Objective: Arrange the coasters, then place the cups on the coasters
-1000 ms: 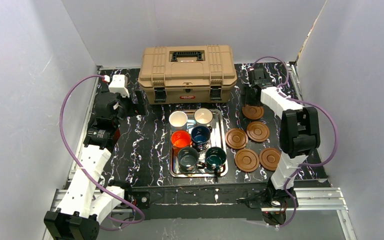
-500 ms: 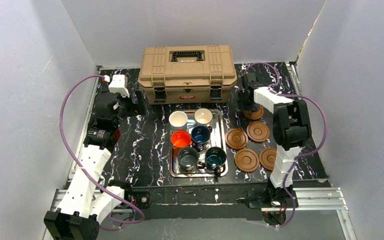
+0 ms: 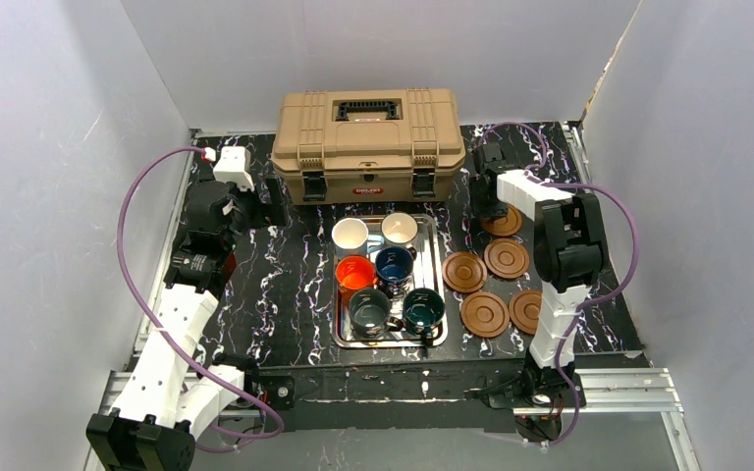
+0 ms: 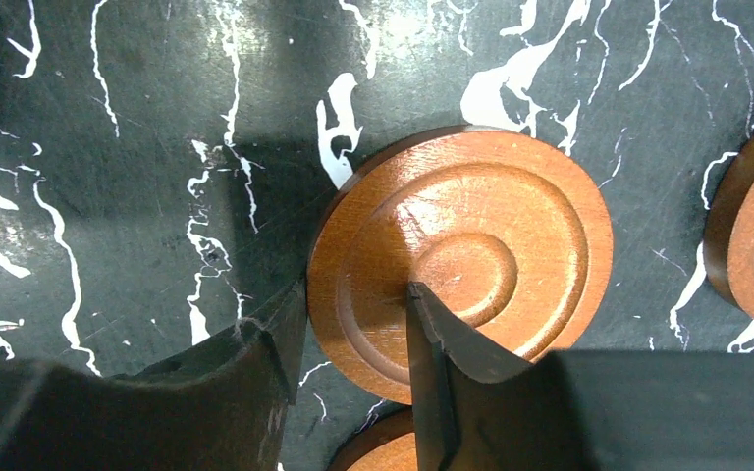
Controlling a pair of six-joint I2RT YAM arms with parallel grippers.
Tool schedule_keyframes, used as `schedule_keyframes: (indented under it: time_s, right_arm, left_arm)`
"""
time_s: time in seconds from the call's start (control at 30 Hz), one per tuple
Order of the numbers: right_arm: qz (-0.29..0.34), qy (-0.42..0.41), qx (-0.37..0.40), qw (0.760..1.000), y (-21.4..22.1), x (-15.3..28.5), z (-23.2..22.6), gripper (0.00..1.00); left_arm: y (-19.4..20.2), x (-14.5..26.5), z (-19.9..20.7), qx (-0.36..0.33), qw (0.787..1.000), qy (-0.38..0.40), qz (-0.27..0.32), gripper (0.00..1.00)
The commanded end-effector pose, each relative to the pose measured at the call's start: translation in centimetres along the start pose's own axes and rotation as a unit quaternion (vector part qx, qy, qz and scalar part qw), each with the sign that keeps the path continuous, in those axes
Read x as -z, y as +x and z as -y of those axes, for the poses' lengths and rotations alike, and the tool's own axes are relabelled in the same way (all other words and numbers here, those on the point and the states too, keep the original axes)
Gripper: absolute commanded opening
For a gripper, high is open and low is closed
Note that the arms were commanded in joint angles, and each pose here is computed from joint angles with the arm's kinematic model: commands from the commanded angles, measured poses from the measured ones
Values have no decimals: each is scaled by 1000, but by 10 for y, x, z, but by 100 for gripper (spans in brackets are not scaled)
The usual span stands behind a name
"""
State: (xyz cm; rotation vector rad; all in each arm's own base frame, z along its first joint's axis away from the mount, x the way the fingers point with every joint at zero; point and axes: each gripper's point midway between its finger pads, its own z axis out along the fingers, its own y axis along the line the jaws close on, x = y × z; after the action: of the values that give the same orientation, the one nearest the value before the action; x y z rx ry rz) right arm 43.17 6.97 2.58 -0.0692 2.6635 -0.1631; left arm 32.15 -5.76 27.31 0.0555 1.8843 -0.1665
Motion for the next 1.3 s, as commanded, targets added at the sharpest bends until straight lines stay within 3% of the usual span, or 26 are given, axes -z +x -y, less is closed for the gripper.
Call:
schedule_keyframes:
  time_s: [0.0,1.27]
  right_arm:
    - [-1,21,-11,1000,-1,-3,13,45]
    - [18,10,-48,999,-18,-20,44,41]
  left_arm:
    - [-5,0,0,-3,1000,-1,9,98]
    - [-4,-1,1,-3,1000,2,6,98]
